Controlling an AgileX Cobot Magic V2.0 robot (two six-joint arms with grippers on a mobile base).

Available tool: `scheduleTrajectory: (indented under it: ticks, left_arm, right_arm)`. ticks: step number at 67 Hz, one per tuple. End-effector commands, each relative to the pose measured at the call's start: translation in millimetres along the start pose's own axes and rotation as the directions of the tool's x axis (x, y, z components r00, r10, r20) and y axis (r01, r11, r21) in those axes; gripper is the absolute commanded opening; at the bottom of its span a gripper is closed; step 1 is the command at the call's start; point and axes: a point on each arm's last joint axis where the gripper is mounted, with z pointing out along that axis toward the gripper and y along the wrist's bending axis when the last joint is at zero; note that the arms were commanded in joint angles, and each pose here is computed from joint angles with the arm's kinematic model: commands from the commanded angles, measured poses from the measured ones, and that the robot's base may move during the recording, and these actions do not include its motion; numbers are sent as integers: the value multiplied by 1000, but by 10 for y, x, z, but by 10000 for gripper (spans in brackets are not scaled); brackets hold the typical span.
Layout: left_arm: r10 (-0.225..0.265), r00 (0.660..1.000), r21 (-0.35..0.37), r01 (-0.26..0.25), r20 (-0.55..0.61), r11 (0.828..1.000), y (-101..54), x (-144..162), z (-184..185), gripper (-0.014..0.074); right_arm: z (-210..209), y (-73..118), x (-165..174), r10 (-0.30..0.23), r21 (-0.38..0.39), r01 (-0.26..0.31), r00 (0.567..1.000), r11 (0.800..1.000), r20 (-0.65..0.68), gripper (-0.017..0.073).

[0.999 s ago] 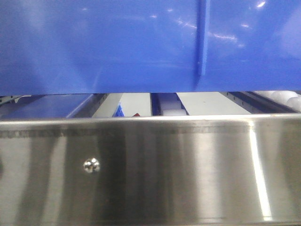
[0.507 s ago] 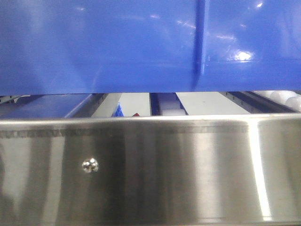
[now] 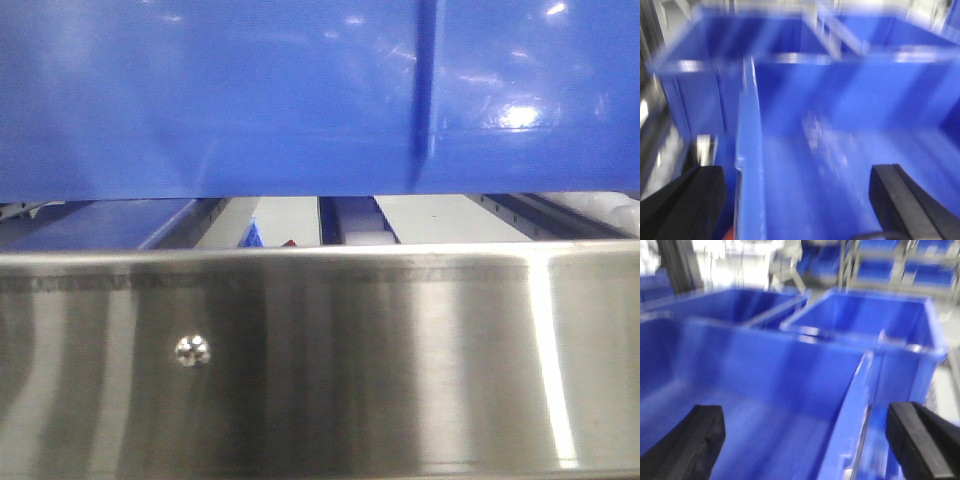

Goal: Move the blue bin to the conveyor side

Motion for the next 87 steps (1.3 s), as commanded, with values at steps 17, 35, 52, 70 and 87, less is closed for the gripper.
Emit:
scheduleTrajectory:
  ticks: [17,35,52,70,87]
  left_arm:
    - [7,991,-44,-13,-133,999,-6,-475,263,483]
    - [36,986,-135,-58,-160,989,73,-572,473,483]
    - [36,974,-138,-69,-224,988,76,-553,734,483]
    - [-9,950,-202,-57,-311,978,278,-388,920,483]
    - [-40,933,-168,-22,-357,986,321,-274,1009,483]
  right_arm:
    - [379,-12,-400,49,7,-50,943,999,-329,549]
    - [670,-150,-484,97,138,-52,932,989,-349,549]
    - [1047,-201,-269,111,156,-44,882,987,-457,549]
    - [1336,-258,-131,159,204,-60,843,977,-514,549]
    - [1519,-298,-37,183,237,-59,816,970,-547,549]
